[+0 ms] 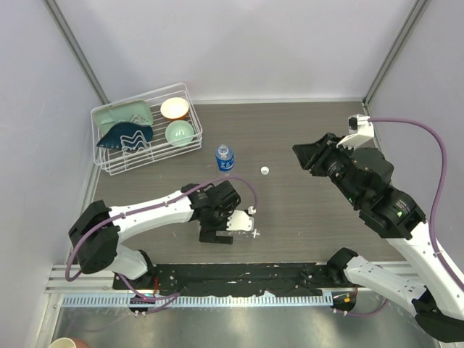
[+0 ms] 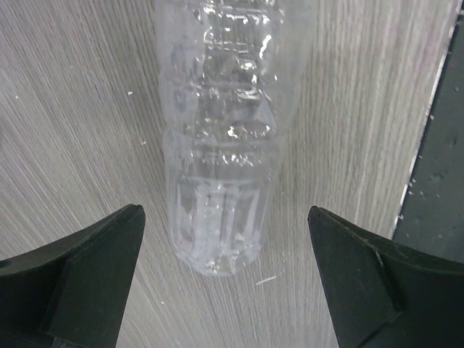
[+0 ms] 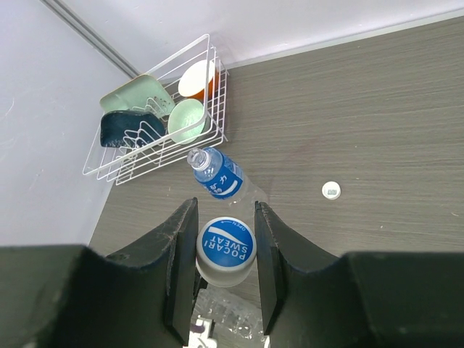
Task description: Screw on the bottle caps
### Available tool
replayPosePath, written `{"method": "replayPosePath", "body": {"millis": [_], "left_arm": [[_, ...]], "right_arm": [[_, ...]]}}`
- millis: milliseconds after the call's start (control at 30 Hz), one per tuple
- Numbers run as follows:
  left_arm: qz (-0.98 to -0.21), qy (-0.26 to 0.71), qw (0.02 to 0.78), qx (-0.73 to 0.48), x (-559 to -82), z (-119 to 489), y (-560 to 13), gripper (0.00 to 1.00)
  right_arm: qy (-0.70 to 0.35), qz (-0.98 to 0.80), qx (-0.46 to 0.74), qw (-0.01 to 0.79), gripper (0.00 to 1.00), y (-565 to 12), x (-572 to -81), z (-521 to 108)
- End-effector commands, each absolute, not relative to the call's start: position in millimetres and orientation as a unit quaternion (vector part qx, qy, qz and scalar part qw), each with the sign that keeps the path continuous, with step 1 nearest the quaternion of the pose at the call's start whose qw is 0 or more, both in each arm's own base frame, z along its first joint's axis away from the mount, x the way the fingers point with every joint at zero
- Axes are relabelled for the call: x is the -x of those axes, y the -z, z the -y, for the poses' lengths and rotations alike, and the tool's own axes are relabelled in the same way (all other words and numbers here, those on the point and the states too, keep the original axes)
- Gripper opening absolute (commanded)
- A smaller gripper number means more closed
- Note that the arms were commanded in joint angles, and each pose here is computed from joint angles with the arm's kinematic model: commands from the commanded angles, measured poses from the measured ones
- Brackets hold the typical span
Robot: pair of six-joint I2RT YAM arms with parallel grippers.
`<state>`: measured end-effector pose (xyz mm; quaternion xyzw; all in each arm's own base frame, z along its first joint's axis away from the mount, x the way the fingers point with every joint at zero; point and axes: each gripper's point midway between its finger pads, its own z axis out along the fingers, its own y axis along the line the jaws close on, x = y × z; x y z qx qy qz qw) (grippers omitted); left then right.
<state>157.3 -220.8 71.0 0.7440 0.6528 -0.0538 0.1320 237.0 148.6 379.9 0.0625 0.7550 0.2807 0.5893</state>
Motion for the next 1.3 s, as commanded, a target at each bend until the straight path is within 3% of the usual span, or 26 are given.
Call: {"method": "replayPosePath", "body": {"millis": [0,367,533,700,933,1033,1100,1267], "left_arm": [[-0.649,0.044,0.162,-0.742,-172.4,232.9,-57.5,1.0],[-0.655,0.035,0.149,-0.74,-178.0,231.8,-23.2,0.98],[-0.668,0.051,0.149,-0.727,-176.3,240.4,-21.6,0.78],[-0.678,0.063,0.163,-0.714,-176.2,246.5,-35.5,0.64],[-0.688,0.056,0.237,-0.684,-186.1,246.9,-113.4,0.61],[-0.689,0.048,0.316,-0.651,-192.3,238.9,-174.9,0.59],[-0.684,0.066,0.385,-0.617,-189.9,234.2,-227.3,0.58],[-0.645,0.155,0.463,-0.588,-154.8,223.1,-291.5,0.53]], "right_arm": [[-0.307,-0.728,-0.059,0.61,0.14,-408.2,-230.6,-148.3],[-0.311,-0.727,-0.055,0.61,0.14,-412.4,-231.5,-150.8],[-0.314,-0.729,-0.051,0.606,0.14,-412.5,-232.6,-154.7],[-0.316,-0.727,-0.048,0.608,0.14,-420.3,-232.2,-155.5],[-0.317,-0.728,-0.026,0.607,0.14,-431.3,-232.6,-161.8],[-0.317,-0.73,-0.002,0.605,0.14,-439.2,-231.0,-166.6],[-0.314,-0.735,0.015,0.601,0.14,-444.0,-231.2,-170.9],[-0.325,-0.734,0.079,0.591,0.14,-467.8,-226.2,-187.5]]}}
